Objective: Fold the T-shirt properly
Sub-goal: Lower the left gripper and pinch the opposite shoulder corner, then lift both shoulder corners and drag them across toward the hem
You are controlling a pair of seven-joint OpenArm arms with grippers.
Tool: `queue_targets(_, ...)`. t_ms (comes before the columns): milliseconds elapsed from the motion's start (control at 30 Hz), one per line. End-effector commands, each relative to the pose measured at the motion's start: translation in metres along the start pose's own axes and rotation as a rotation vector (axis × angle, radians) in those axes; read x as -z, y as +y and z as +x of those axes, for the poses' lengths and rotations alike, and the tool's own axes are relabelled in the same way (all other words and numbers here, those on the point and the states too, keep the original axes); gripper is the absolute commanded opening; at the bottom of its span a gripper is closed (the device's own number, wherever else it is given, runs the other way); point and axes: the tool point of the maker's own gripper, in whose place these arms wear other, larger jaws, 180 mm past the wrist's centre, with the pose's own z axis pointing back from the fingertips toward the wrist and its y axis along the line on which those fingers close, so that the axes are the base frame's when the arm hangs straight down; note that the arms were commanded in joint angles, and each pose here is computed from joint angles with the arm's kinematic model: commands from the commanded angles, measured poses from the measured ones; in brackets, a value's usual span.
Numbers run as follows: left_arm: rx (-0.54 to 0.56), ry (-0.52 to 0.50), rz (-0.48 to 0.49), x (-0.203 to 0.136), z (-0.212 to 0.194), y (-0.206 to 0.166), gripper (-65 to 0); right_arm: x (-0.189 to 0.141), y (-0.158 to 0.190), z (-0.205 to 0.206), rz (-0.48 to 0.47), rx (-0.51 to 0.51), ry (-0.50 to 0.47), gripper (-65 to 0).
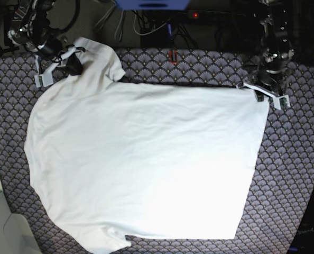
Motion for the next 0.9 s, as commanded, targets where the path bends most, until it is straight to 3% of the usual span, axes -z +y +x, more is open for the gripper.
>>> queue_targets(0,0.006,-0.039,0.022,0.001,0.016,0.006,-64.4,-0.005,-0.014,-0.032,-0.062,-0.023,0.153,-65.0)
queue_targets(100,0.006,-0.038,0.024,0.001,0.015,0.007,-62.2,-0.006,-0.015,-0.032,-0.064,-0.027,0.154,-65.0)
queue_targets(200,0.009,-0.045,0.022,-0.001,0.017,0.006,-65.0,-0.008,-0.018,-0.029,-0.071,-0.04,0.151,-65.0)
queue_targets(400,0.044,-0.058,0.028,-0.014,0.019,0.01,-64.5,-0.02,-0.022,-0.023,-0.096,-0.075,0.141,-65.0)
queue_targets(867,0.104,-0.019,0.027,-0.053,-0.007,0.018,-64.5,-0.061,-0.006,-0.006,-0.13,-0.223,0.072,-65.0)
